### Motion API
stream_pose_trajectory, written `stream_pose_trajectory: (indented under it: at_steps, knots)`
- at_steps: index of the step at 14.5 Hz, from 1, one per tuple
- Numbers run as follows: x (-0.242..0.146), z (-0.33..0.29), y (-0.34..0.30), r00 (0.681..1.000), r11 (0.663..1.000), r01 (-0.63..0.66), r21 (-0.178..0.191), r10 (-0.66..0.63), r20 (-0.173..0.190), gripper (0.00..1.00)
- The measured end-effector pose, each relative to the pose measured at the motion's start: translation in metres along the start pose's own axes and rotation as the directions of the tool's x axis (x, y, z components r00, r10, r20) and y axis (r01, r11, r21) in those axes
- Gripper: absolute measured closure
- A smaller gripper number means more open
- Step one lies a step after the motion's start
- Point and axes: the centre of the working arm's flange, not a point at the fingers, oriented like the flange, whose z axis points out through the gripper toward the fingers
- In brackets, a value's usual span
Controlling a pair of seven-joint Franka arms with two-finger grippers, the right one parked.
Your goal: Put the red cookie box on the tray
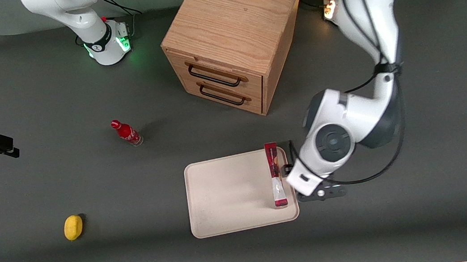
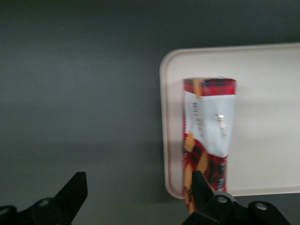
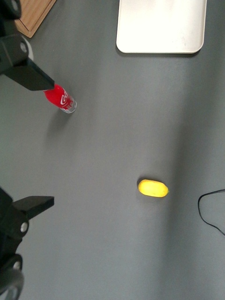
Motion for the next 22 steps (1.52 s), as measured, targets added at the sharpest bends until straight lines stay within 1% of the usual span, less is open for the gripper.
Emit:
stream_pose_trajectory:
  at_steps: [2, 4, 7, 9, 11, 12, 13, 16, 17, 18, 19, 20, 21, 22]
  knots:
    - [-0.004, -0.037, -0.058, 0.999, 0.999, 0.042, -0.001, -0.042, -0.001, 0.01]
    - [-0.013, -0.067, -0.126, 0.998, 0.998, 0.066, -0.003, -0.066, 0.003, 0.00]
    - [-0.043, -0.097, -0.208, 0.999, 1.000, 0.028, -0.009, -0.028, 0.016, 0.00]
    - [-0.067, -0.112, -0.249, 0.999, 0.999, 0.037, -0.012, -0.037, 0.020, 0.00]
    - [-0.088, -0.125, -0.288, 0.995, 0.996, 0.085, -0.011, -0.084, 0.056, 0.00]
    - [-0.095, -0.130, -0.307, 0.992, 0.994, 0.107, -0.007, -0.107, 0.067, 0.00]
    - [-0.098, -0.135, -0.323, 0.991, 0.993, 0.120, 0.007, -0.120, 0.063, 0.00]
    - [-0.104, -0.154, -0.348, 0.993, 0.992, 0.115, 0.047, -0.117, 0.029, 0.00]
    - [-0.107, -0.161, -0.351, 0.993, 0.991, 0.111, 0.068, -0.114, 0.032, 0.00]
    - [-0.112, -0.167, -0.353, 0.992, 0.990, 0.109, 0.088, -0.114, 0.053, 0.00]
    - [-0.117, -0.173, -0.353, 0.990, 0.990, 0.107, 0.095, -0.115, 0.083, 0.00]
    - [-0.121, -0.181, -0.350, 0.989, 0.990, 0.103, 0.097, -0.113, 0.099, 0.00]
    - [-0.123, -0.190, -0.344, 0.989, 0.991, 0.096, 0.099, -0.106, 0.102, 0.00]
    - [-0.124, -0.200, -0.340, 0.990, 0.991, 0.090, 0.099, -0.100, 0.095, 0.00]
